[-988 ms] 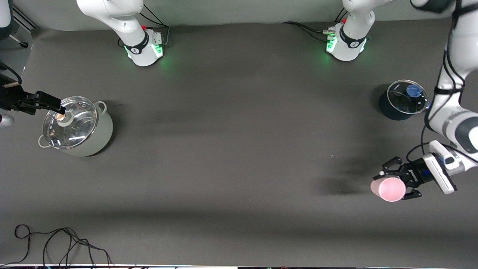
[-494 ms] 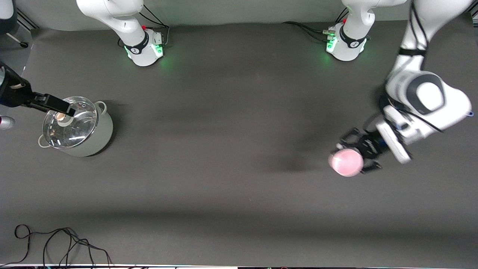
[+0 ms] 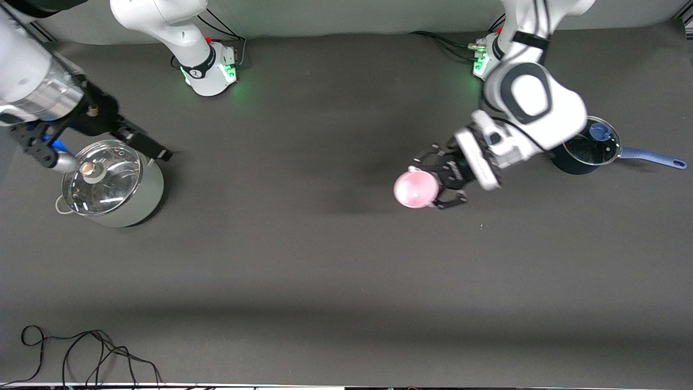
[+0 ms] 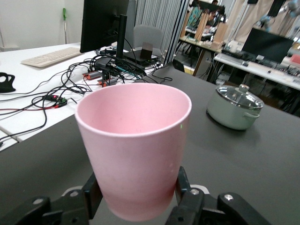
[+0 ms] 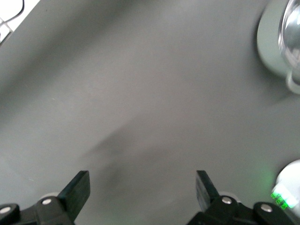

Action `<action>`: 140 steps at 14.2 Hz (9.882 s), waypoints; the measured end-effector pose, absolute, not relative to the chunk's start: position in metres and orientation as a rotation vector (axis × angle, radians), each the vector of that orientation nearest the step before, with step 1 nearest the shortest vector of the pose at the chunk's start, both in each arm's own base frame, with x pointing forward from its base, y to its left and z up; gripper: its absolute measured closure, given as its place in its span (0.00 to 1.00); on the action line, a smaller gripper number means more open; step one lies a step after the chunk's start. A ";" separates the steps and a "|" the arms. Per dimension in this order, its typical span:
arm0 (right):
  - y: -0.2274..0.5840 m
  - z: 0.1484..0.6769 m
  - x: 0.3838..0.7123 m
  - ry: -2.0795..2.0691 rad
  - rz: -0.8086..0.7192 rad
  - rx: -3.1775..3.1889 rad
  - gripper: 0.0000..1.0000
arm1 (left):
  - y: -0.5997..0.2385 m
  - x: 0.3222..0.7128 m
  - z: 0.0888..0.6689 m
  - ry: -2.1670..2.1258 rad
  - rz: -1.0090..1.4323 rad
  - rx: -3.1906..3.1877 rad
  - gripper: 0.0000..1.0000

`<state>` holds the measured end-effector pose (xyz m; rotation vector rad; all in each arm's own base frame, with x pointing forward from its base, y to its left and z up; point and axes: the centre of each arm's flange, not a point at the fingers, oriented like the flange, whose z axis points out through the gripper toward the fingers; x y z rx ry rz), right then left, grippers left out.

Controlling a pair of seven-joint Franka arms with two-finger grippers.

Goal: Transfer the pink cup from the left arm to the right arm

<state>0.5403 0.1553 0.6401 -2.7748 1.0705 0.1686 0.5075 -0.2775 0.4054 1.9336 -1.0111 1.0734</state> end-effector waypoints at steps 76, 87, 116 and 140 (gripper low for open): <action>0.032 0.422 0.611 0.314 0.355 -3.013 0.95 | -0.028 0.575 0.477 -0.848 -0.115 2.378 0.00; -0.001 0.269 0.574 0.267 0.124 -3.105 0.95 | 0.036 0.574 0.548 -0.444 -0.395 2.949 0.00; -0.041 0.593 0.572 0.169 0.104 -3.101 0.00 | -0.021 0.575 0.558 -0.189 -0.149 3.119 0.00; -0.066 0.644 0.519 0.194 -0.024 -3.107 0.00 | -0.009 0.575 0.559 -0.158 -0.147 3.123 0.00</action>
